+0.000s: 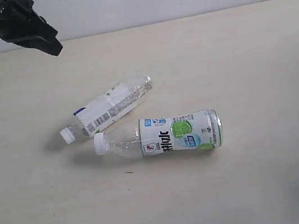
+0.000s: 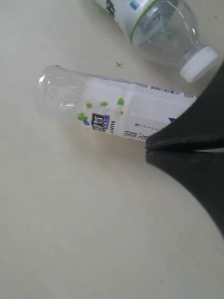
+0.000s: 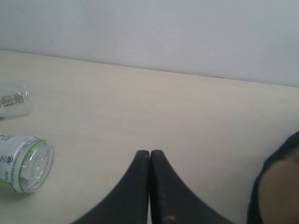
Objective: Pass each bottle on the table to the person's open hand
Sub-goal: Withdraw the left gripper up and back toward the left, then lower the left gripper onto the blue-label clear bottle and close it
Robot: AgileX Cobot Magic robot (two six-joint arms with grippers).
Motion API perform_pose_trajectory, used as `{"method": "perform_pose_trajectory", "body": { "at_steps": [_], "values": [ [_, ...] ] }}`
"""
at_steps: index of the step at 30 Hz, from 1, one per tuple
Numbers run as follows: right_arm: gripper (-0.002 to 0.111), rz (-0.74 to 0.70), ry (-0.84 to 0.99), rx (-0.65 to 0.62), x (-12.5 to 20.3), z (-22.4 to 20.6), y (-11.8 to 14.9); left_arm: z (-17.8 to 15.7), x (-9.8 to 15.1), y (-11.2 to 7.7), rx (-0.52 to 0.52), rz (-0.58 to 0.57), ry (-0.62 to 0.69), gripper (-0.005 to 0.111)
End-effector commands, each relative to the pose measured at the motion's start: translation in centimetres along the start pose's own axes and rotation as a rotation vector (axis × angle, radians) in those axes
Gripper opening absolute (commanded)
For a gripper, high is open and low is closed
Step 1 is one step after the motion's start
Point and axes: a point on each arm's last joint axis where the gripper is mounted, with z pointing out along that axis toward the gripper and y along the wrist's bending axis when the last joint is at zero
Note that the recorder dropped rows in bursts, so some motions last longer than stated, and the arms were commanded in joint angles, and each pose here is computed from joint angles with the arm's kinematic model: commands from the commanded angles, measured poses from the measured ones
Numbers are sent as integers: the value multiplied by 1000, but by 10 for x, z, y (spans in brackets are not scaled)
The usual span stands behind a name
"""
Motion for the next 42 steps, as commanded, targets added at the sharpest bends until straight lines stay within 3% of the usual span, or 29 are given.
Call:
{"method": "perform_pose_trajectory", "body": {
  "at_steps": [1, 11, 20, 25, 28, 32, 37, 42],
  "values": [
    [0, -3, -11, 6, 0, 0, 0, -21, -6, -8, -38, -67, -72, 0],
    [0, -3, -13, 6, 0, 0, 0, -57, 19, -28, -160, -68, -231, 0],
    [0, -3, -13, 6, 0, 0, 0, -81, 30, -45, -175, -7, -289, 0],
    [0, -3, -13, 6, 0, 0, 0, -82, 15, -73, -169, 147, -317, 0],
    [0, -3, -13, 6, 0, 0, 0, -81, 2, -95, -182, 277, -271, 0],
    [0, -3, -13, 6, 0, 0, 0, -78, -10, -109, -220, 377, -132, 0],
    [0, -3, -13, 6, 0, 0, 0, -49, -14, -108, -138, 354, 119, 0],
    [0, -3, -13, 6, 0, 0, 0, -6, -19, -100, -80, 315, 202, 0]
  ]
}}
